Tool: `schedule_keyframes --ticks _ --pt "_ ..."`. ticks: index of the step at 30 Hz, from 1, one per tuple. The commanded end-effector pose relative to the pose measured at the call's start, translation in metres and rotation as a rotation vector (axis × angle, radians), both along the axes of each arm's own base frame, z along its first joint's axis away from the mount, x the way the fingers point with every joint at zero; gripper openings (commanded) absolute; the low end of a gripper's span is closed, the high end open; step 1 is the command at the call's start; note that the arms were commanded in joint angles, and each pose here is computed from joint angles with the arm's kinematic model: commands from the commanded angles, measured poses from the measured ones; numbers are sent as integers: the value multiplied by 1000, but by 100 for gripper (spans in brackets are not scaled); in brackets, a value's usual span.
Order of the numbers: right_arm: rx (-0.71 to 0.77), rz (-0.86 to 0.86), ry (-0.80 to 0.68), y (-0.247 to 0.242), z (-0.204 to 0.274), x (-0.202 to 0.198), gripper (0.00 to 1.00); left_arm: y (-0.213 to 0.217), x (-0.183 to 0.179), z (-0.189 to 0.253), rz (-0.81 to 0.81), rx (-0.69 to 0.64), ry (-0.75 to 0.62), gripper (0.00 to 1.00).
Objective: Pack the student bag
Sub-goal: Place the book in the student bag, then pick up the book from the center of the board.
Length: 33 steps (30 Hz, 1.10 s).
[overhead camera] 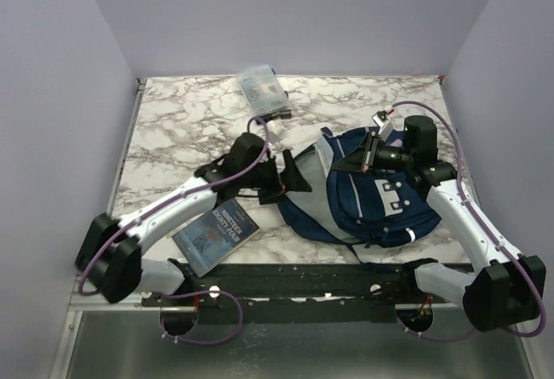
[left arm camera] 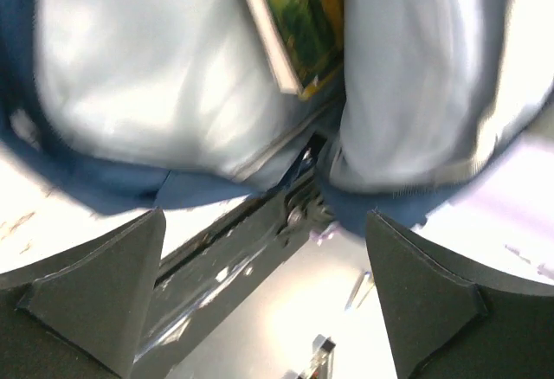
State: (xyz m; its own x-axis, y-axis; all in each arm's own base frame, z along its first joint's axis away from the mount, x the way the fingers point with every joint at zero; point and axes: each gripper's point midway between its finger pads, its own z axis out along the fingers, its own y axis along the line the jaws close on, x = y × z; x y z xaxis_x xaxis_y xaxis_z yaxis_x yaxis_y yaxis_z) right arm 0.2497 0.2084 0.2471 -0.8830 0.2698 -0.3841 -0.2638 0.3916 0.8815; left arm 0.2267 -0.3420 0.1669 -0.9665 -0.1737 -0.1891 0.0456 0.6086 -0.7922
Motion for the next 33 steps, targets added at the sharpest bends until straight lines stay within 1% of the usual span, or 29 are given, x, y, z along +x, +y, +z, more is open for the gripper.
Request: schedule_keyframes --ticks 1,2,3,6,8,10,11,12,14,16,18,22,24,26,28,30,33 --pt "-236 -50 -33 -20 -35 9 0 75 -38 0 -16 63 -114 98" --pt "-271 -44 -31 -21 -42 7 0 91 -44 -4 10 87 -112 98" --pt "-320 -38 -22 -21 -54 5 3 109 -44 -2 59 105 -133 98" --pt "-481 13 -5 -7 -83 -6 16 162 -47 -7 218 215 -156 98" --pt "-575 9 -36 4 -91 -10 28 199 -45 -13 368 305 -144 98" --pt "-623 -31 -66 9 -87 -5 38 236 -42 -22 512 395 -115 98" --pt "-667 -74 -88 7 -83 0 41 250 -44 -26 559 422 -92 98" --pt "-709 -111 -112 5 -77 4 44 260 -43 -30 600 430 -74 98" --pt "-767 -177 -156 3 -65 12 49 266 -42 -37 642 402 -38 98" --pt "-716 -156 -179 22 -54 7 51 265 -40 -40 662 381 -15 98" --pt "-620 -107 -184 53 -50 -7 55 264 -40 -49 706 352 31 98" --pt "-292 80 -30 131 -59 -52 58 253 -39 -76 775 248 128 98" --pt "-209 158 40 165 -69 -72 58 257 -36 -87 828 251 150 98" --pt "-178 182 104 188 -80 -86 59 262 -33 -93 868 266 162 98" --pt "-171 161 184 202 -96 -93 63 266 -30 -96 872 285 153 98" --pt "-206 122 285 207 -120 -96 66 266 -32 -104 880 294 181 98" --pt "-252 48 378 208 -152 -99 67 262 -34 -112 878 272 204 98"
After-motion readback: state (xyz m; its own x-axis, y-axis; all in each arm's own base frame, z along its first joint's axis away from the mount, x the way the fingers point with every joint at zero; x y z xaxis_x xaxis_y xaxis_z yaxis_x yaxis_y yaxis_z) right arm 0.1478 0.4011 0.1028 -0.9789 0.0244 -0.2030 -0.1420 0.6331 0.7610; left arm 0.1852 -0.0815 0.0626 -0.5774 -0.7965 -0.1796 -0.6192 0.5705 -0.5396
